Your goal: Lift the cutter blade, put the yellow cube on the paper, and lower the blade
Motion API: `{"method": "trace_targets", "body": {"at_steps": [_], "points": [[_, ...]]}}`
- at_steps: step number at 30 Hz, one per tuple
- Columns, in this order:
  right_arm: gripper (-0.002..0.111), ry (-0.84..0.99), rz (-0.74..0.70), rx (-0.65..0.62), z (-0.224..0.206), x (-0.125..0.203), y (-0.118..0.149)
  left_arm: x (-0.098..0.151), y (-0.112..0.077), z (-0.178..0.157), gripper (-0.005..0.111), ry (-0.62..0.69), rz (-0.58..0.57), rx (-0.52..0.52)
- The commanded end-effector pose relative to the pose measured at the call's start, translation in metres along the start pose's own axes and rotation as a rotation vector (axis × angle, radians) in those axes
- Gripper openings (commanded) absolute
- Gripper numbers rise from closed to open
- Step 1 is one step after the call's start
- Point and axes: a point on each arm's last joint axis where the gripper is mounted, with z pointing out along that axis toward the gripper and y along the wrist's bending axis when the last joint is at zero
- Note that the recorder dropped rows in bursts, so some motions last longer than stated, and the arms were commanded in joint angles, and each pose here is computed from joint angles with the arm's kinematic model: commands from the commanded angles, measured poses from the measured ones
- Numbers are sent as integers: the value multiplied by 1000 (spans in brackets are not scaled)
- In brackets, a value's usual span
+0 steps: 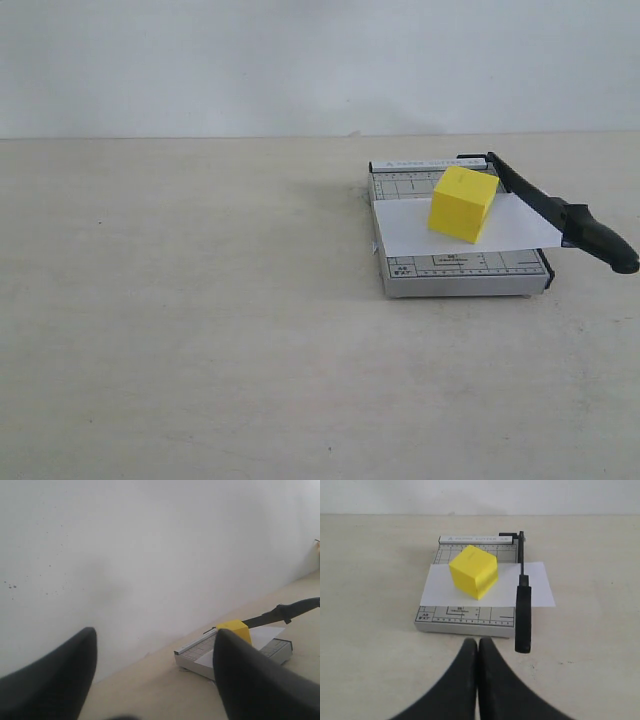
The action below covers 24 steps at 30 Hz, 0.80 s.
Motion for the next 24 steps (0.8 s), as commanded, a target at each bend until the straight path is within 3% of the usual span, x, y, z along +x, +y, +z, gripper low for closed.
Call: {"method": "trace_targets", "body": {"at_steps": [1,15,18,22,24], "points": [[0,-48,11,-18,-1,-6,2,1,0,0,63,1,3,-3],[1,114,-29,80,12,4,-6,1,0,0,63,1,3,-3],[18,174,-31,89,24,5,-6,2,0,0,58,16,-4,-2],[55,214,-42,94,42,4,-6,6,0,-1,25,63,-24,1],[60,226,-55,100,51,3,-6,7,0,-1,5,71,-24,1]]}}
